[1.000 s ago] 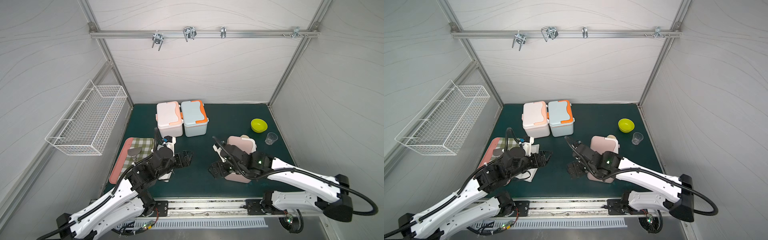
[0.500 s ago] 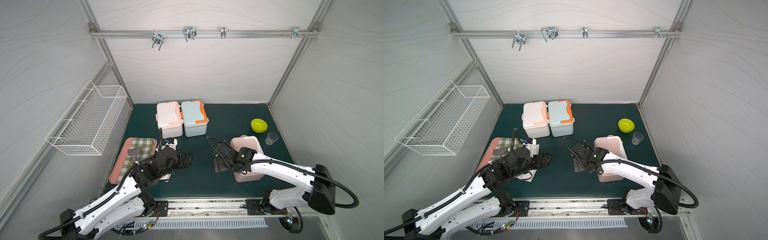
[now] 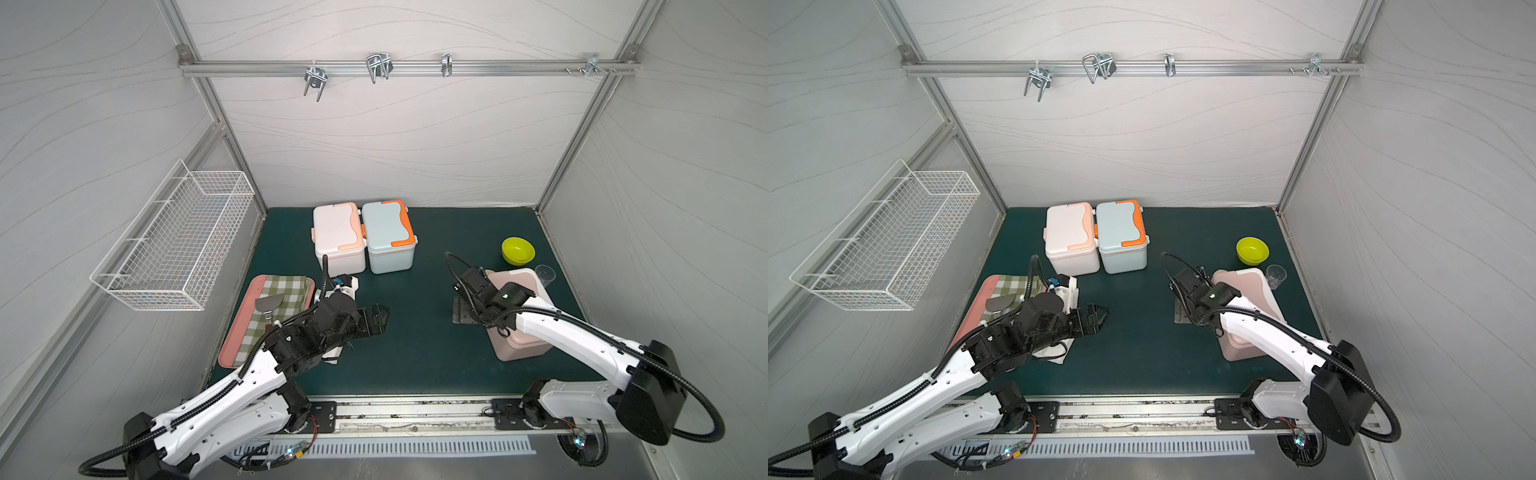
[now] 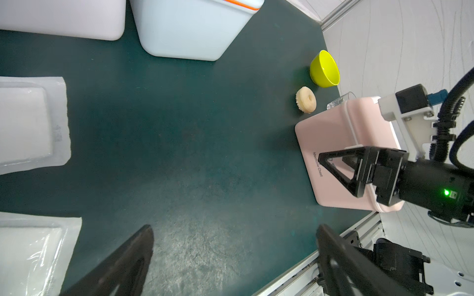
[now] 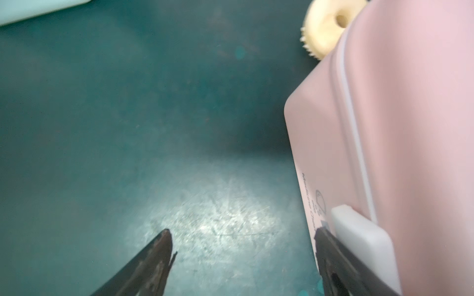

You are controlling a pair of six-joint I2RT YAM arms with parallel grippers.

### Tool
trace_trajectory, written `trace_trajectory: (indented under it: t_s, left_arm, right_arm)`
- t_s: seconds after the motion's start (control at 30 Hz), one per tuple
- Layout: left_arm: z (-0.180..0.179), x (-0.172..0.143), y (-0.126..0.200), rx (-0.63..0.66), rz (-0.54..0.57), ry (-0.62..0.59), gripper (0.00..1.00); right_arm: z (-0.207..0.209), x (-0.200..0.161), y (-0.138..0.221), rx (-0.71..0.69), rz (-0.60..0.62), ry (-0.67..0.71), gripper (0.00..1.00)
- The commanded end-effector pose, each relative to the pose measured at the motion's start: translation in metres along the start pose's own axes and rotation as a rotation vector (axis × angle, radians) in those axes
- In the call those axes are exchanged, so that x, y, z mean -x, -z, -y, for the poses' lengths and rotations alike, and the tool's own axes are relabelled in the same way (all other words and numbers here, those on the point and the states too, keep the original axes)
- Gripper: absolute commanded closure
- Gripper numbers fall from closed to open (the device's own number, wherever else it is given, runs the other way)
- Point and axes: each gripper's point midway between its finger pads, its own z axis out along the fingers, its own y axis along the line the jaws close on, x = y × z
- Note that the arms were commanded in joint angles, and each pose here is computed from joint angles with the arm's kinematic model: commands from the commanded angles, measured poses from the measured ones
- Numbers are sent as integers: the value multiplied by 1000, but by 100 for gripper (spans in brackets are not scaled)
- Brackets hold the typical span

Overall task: Open first aid kits and take out gauze
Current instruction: Move the first aid kit to the center of the board.

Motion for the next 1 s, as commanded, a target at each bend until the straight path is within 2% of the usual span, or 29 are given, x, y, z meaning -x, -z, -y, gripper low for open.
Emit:
trace_trajectory:
  t_s: [0.0, 0.3, 0.5, 0.6, 0.7, 0.83, 0.97]
  left_arm:
    - [8, 9, 0, -29, 31, 4, 1]
    - [8, 15, 4, -4, 40, -18, 1]
    - [7, 23, 4, 30, 31, -38, 1]
    - [6, 34, 5, 58, 29, -42, 1]
    - [8, 52, 5, 63, 30, -29, 1]
    - [14, 83, 2, 75, 24, -22, 1]
    - [19, 120, -8, 109, 32, -33, 1]
  right_arm:
    - [29, 6, -3, -67, 6, -34, 13]
    - [78, 22, -10, -80, 3, -159, 13]
    - [71, 30, 1, -5, 16, -173, 12]
    - [50, 35, 14, 123, 22, -140, 12]
    - [16, 44, 31, 326, 59, -80, 12]
    - [-31, 61, 54, 586, 81, -2, 12]
    - [-68, 84, 68, 761, 76, 42, 17]
